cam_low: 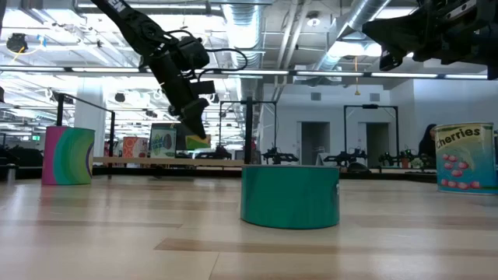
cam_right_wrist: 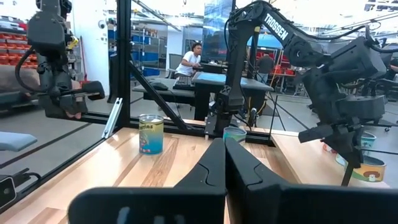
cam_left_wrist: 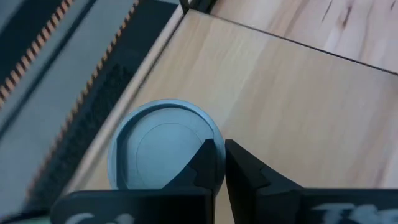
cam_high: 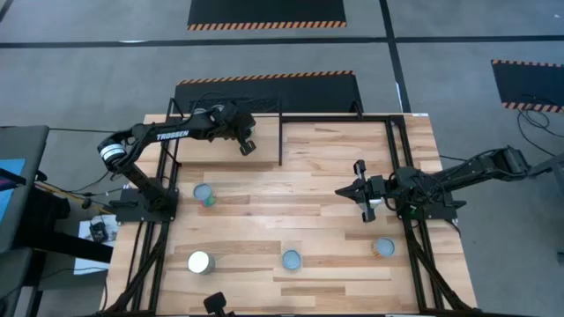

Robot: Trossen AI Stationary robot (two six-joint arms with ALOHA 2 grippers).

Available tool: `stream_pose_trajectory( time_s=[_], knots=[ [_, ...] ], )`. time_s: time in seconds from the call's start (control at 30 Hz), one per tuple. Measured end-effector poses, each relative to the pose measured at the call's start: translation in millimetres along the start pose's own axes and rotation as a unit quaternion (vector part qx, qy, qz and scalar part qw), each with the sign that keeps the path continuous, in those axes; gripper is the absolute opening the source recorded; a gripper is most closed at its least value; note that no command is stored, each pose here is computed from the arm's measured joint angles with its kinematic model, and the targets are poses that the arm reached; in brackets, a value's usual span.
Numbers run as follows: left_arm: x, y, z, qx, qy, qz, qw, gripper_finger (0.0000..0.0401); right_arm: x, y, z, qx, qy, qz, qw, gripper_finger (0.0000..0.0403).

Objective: Pick and place cans onto a shelf
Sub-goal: Put the canned mushroom on the shelf

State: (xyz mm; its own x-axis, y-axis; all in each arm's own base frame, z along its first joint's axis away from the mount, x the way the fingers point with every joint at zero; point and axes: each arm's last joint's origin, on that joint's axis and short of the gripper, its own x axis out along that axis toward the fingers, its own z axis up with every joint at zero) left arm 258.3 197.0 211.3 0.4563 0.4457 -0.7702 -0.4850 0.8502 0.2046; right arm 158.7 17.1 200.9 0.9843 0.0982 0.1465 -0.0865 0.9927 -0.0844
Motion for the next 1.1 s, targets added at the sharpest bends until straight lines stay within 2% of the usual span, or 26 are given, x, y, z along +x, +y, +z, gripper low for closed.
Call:
stream_pose_trajectory(
  time_s=[0.17, 0.37, 0.53, 0.67, 0.87, 0.93, 1.1],
  knots=[
    [0.0, 14.4, 5.2, 0.050, 0.013, 0.009, 0.999, 0.0003, 0.0, 0.0, -0.2, 0.000, 0.001, 0.000, 1.000, 0.0010],
    [-4.8, 29.4, 10.2, 0.014, 0.002, 0.001, 1.000, 0.0003, 0.0, -0.2, -0.4, 0.000, 0.002, 0.000, 1.000, 0.0010],
    [-5.0, 27.4, 11.5, 0.003, -0.003, -0.004, 1.000, 0.0003, 0.0, -1.0, -0.8, 0.000, 0.004, -0.002, 1.000, 0.0010],
    [-4.9, 29.8, 10.5, -0.074, 0.003, 0.014, 0.997, 0.0003, 0.0, -1.0, -0.8, 0.000, 0.004, -0.002, 1.000, 0.0010],
    [-5.3, 21.2, 9.3, -0.200, 0.018, 0.009, 0.980, 0.0003, 0.0, -1.0, -0.8, 0.000, 0.004, -0.002, 1.000, 0.0010],
    [-5.7, 14.9, 11.0, -0.220, 0.018, 0.012, 0.975, 0.0003, 0.0, -1.0, -0.8, 0.000, 0.004, -0.002, 1.000, 0.0011],
    [-7.4, -0.6, 14.0, -0.245, 0.018, 0.061, 0.968, 0.0003, 0.0, -1.0, -0.9, 0.000, 0.004, -0.002, 1.000, 0.0011]
  ],
)
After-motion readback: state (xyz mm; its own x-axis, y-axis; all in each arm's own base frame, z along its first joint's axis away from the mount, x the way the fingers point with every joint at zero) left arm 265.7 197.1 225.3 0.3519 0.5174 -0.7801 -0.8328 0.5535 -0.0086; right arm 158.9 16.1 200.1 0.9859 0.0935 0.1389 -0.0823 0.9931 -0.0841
